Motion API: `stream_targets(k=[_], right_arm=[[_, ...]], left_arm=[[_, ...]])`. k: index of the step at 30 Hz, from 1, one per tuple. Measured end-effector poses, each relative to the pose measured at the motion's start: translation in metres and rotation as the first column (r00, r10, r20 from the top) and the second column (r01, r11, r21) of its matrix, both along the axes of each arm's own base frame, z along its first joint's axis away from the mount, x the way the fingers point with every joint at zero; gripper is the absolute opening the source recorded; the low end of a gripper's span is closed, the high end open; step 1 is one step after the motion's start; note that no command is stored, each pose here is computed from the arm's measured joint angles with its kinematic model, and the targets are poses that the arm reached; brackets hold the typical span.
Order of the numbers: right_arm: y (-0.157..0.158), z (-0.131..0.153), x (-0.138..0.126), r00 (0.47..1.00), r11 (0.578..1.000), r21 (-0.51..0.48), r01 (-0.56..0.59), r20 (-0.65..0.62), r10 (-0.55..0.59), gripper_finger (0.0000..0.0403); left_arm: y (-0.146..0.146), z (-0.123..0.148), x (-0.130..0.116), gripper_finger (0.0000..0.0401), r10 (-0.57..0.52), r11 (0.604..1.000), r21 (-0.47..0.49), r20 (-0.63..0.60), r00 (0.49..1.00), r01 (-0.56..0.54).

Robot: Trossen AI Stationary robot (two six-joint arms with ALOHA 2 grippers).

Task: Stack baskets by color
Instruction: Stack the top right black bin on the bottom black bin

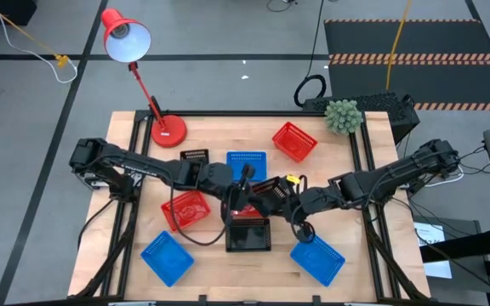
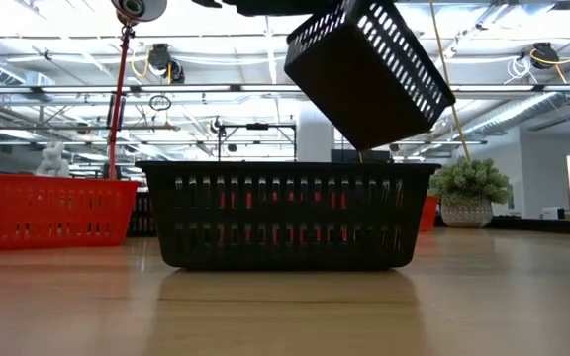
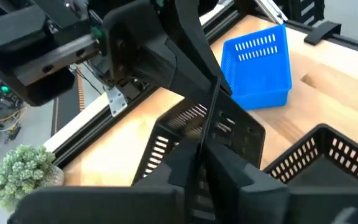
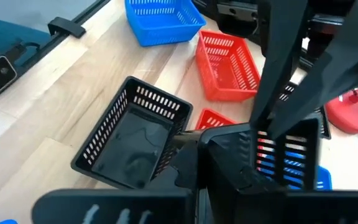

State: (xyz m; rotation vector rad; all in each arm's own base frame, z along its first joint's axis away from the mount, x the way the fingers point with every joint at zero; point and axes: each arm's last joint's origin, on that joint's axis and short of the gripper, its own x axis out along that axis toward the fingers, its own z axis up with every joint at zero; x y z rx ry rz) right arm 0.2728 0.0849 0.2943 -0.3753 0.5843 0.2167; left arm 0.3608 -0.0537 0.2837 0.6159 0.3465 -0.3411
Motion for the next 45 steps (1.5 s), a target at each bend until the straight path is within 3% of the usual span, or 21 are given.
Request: stream_targets(k=[8,14,30,38,41,45], right_arm=[[-0.001,0.002,0.002,0.999,0.999,-0.041,-0.001,0.034,0.003,0.0012],[-0.001,0.002,0.002,0.999,0.999,-0.044,-0.011,0.032,0.013,0.0012],[0.001,0.001,0.001,0.999,0.999,-0.042,-0.022,0.027,0.023,0.0012],[0.009,0.002,-0.001,0.996,0.991,-0.107,-0.082,0.032,0.086,0.0012],[0.012,0.002,-0.002,0.996,0.988,-0.135,-0.072,0.051,0.08,0.0023],[0.017,0.007,-0.001,0.991,0.989,-0.127,-0.071,0.101,0.084,0.0066]], left_arm=[[-0.002,0.002,0.001,0.0175,0.014,0.999,-0.044,0.017,1.0,-0.013],[-0.001,-0.002,-0.001,0.02,0.014,0.999,-0.043,-0.033,0.999,-0.015],[-0.001,-0.003,-0.002,0.0084,-0.018,1.0,0.009,-0.032,0.999,0.018],[-0.002,-0.002,-0.001,0.0025,-0.045,0.998,0.038,-0.02,0.999,0.045],[-0.003,-0.002,-0.001,0.0009,-0.056,0.997,0.049,-0.012,0.998,0.056],[-0.006,-0.002,-0.002,0.0014,-0.1,0.993,0.061,-0.01,0.995,0.101]])
